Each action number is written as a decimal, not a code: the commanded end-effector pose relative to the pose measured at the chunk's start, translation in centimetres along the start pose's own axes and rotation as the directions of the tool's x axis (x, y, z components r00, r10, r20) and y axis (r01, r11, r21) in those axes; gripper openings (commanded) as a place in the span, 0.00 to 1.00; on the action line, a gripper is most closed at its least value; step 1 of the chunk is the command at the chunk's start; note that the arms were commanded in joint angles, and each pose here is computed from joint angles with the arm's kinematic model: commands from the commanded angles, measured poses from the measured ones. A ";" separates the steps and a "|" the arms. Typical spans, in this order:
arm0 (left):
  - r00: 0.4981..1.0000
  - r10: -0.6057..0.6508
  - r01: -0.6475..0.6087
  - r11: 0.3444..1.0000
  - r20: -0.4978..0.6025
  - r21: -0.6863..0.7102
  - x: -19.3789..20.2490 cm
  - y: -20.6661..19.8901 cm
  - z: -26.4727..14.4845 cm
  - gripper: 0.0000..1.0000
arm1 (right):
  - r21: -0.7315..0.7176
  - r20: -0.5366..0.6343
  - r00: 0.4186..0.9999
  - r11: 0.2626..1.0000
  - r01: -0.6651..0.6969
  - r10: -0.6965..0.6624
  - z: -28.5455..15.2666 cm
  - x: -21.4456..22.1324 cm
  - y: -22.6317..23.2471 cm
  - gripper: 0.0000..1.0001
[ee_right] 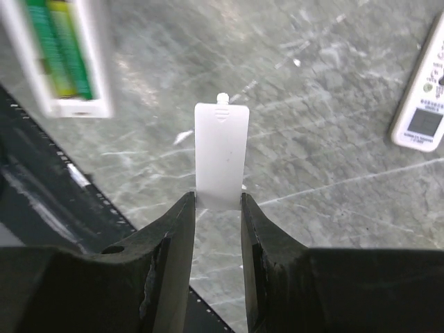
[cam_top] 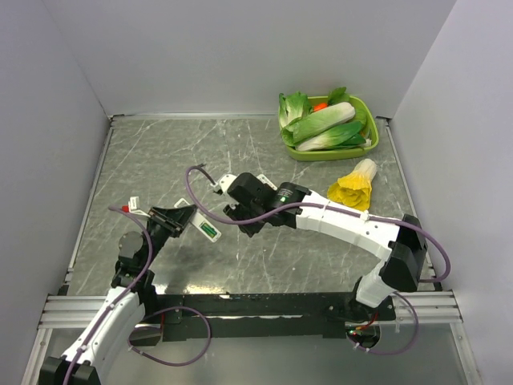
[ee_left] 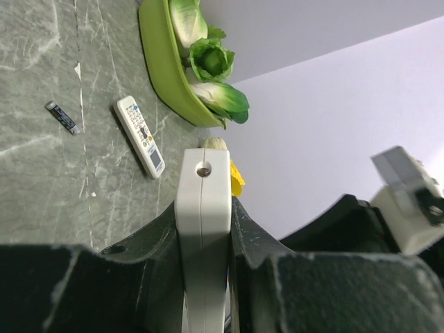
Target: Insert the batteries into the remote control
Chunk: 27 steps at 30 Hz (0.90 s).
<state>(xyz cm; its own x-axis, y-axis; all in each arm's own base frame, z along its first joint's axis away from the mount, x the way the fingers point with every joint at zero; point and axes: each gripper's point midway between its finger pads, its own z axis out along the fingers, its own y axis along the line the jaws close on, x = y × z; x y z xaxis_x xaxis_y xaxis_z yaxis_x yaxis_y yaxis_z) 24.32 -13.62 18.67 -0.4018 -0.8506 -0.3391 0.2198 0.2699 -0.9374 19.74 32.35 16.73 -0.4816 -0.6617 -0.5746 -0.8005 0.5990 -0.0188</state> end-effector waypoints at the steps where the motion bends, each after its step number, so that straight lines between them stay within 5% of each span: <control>1: 0.998 -0.067 0.066 0.988 -0.007 -0.141 2.6 7.4 -2.2 0.02 | -0.018 0.043 0.999 1.000 0.006 -0.005 -3.4 -1.9 1.5 0.14; 27: 0.959 -0.282 0.284 0.959 0.037 -0.028 1.5 3.9 -1.9 0.02 | -0.092 -0.060 0.996 0.994 0.055 -0.061 -5.1 -5.8 7.2 0.15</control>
<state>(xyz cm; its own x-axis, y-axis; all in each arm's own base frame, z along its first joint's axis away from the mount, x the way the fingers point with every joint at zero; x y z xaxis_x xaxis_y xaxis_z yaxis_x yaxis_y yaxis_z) 23.63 -13.23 21.82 -0.4019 -0.9027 -0.1537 0.2186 0.0684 -0.9734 15.43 38.20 23.28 -0.4533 -0.7102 -0.5386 -0.8513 0.5241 0.0254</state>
